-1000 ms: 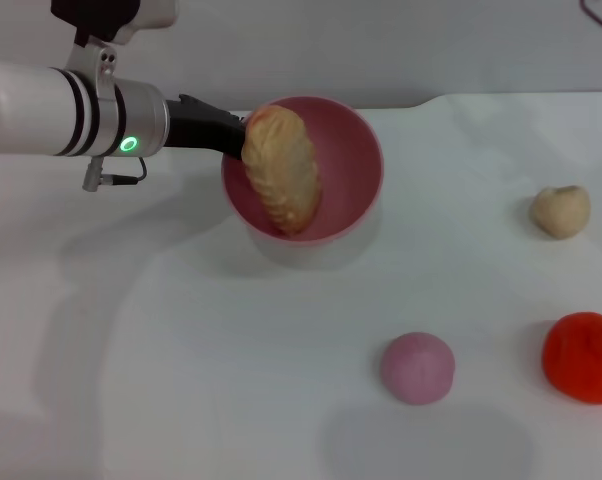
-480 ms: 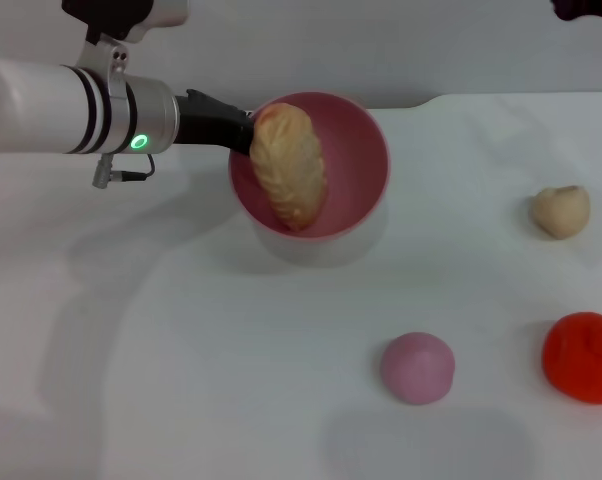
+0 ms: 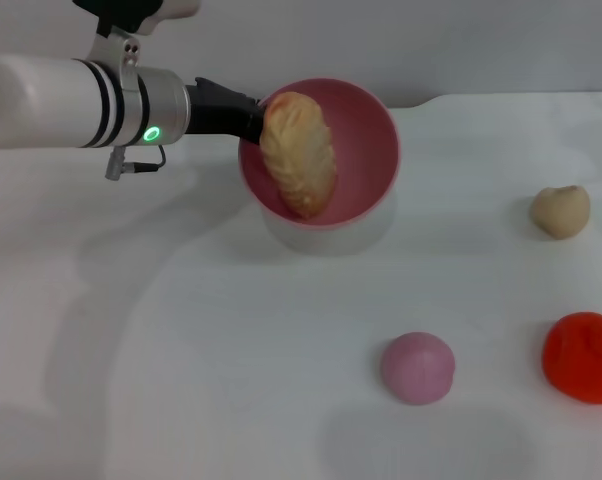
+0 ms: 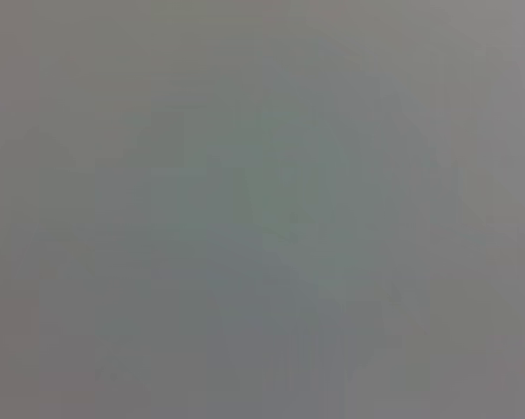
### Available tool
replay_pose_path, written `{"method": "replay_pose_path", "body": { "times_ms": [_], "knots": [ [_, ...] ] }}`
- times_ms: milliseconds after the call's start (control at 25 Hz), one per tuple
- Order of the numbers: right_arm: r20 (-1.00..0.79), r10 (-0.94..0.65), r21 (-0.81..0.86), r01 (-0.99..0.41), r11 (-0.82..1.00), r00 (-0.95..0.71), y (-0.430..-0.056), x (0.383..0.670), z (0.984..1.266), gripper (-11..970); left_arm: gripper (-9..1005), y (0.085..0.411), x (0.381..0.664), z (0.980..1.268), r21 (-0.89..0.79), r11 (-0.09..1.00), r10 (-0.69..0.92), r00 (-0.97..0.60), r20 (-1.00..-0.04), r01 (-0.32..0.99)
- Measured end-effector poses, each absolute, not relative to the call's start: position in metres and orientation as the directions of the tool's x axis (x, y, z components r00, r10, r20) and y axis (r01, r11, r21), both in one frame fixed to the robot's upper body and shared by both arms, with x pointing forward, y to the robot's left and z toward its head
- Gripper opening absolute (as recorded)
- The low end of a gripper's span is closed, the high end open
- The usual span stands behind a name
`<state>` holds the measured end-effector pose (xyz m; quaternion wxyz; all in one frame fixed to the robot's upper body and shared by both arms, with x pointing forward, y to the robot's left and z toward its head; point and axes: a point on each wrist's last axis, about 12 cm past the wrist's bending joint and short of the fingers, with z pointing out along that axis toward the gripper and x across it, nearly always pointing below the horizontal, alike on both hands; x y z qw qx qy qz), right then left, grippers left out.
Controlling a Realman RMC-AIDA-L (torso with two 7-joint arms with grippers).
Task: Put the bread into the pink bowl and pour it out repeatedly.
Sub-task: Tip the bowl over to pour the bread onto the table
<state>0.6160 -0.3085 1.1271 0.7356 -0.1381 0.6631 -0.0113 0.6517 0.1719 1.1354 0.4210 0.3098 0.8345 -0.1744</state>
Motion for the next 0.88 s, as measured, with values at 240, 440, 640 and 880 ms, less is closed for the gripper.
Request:
{"method": "replay_pose_path", "body": {
  "times_ms": [240,440,640,880],
  "knots": [
    [-0.975,-0.199,-0.213,-0.164,0.963,0.101,-0.308,0.618,1.123,562,48,0.165,0.651,1.133,-0.002,0.75,0.375,-0.429,-0.822,0.661],
    [-0.975,-0.196,-0.209,-0.152,0.966,0.101,-0.311,0.619,1.123,562,48,0.156,0.648,1.127,0.028,0.752,0.378,-0.395,-0.838,0.659],
    [-0.976,-0.193,-0.206,-0.147,0.968,0.098,-0.314,0.618,1.122,562,48,0.134,0.641,1.124,0.127,0.72,0.432,-0.297,-0.852,0.682],
    [-0.977,-0.188,-0.202,-0.149,0.968,0.101,-0.314,0.618,1.122,562,47,0.118,0.636,1.122,0.254,0.702,0.478,-0.176,-0.861,0.665]
  ]
}}
